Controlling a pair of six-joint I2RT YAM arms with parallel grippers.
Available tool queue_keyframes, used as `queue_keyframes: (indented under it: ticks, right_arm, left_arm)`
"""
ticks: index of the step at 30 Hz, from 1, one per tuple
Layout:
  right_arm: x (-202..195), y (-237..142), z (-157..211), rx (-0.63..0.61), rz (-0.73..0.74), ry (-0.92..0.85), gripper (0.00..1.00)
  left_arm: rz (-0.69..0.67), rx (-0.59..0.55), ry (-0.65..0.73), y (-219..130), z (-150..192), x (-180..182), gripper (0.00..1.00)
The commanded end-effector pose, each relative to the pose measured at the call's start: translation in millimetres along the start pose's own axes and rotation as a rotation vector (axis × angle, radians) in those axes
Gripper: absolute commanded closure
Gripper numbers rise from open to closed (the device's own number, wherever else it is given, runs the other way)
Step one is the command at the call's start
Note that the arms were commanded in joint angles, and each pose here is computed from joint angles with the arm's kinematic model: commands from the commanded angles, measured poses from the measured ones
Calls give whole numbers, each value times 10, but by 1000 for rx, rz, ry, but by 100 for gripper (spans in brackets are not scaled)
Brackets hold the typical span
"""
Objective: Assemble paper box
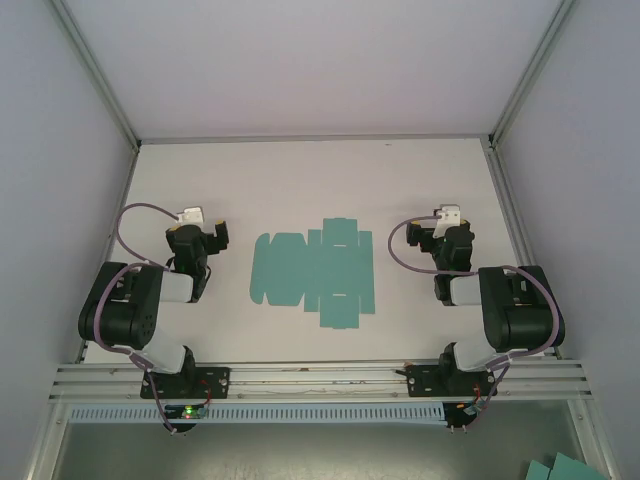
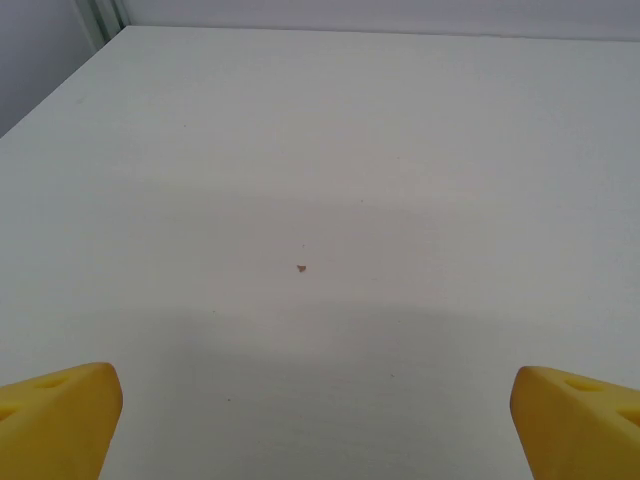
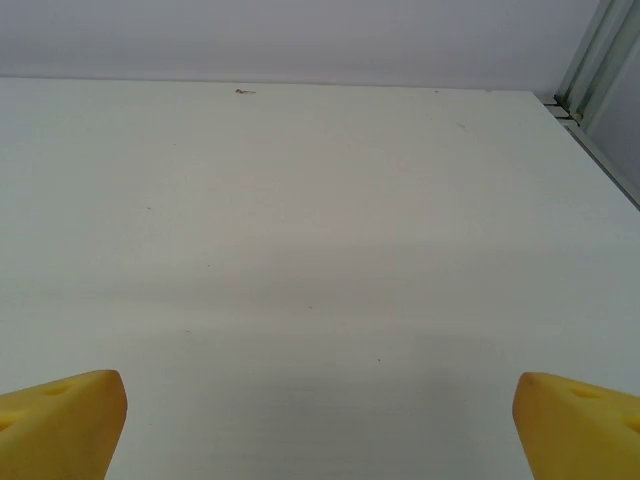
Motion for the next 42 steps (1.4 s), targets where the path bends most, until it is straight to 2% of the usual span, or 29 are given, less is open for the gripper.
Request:
queue_keyframes:
  ticks: [1,31,34,38,42]
  right_arm:
    - [-9,8,-168,-58,8,18,2]
    - [-9,2,-177,-61,6,21,2]
    - [-3,-38,-255,-86,4,11,2]
    - [-39,-174,-509,-50,51,12,2]
    - [56,-310,-706,54,60,64,2]
  left_arm:
    - [0,-49,4,-2,-103,22,0]
    - [6,-48,4,1,-107,13,0]
    - [-6,-31,6,-19,-191,9,0]
    - [-71,0,-41,-213,-512,52,0]
    - [55,103,-183,-431,-661,-138,0]
Point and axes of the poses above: each hand's point on the last joint's axis, 136 mm out from that joint toward the fingers, its own y axis out along the fingers, its own x axis along the line the jaws close on, z = x × y, the point moved 5 cm from there along -y, back along the fingers, and after that the axes turned 7 degrees about -y, right-handed, at the moved point
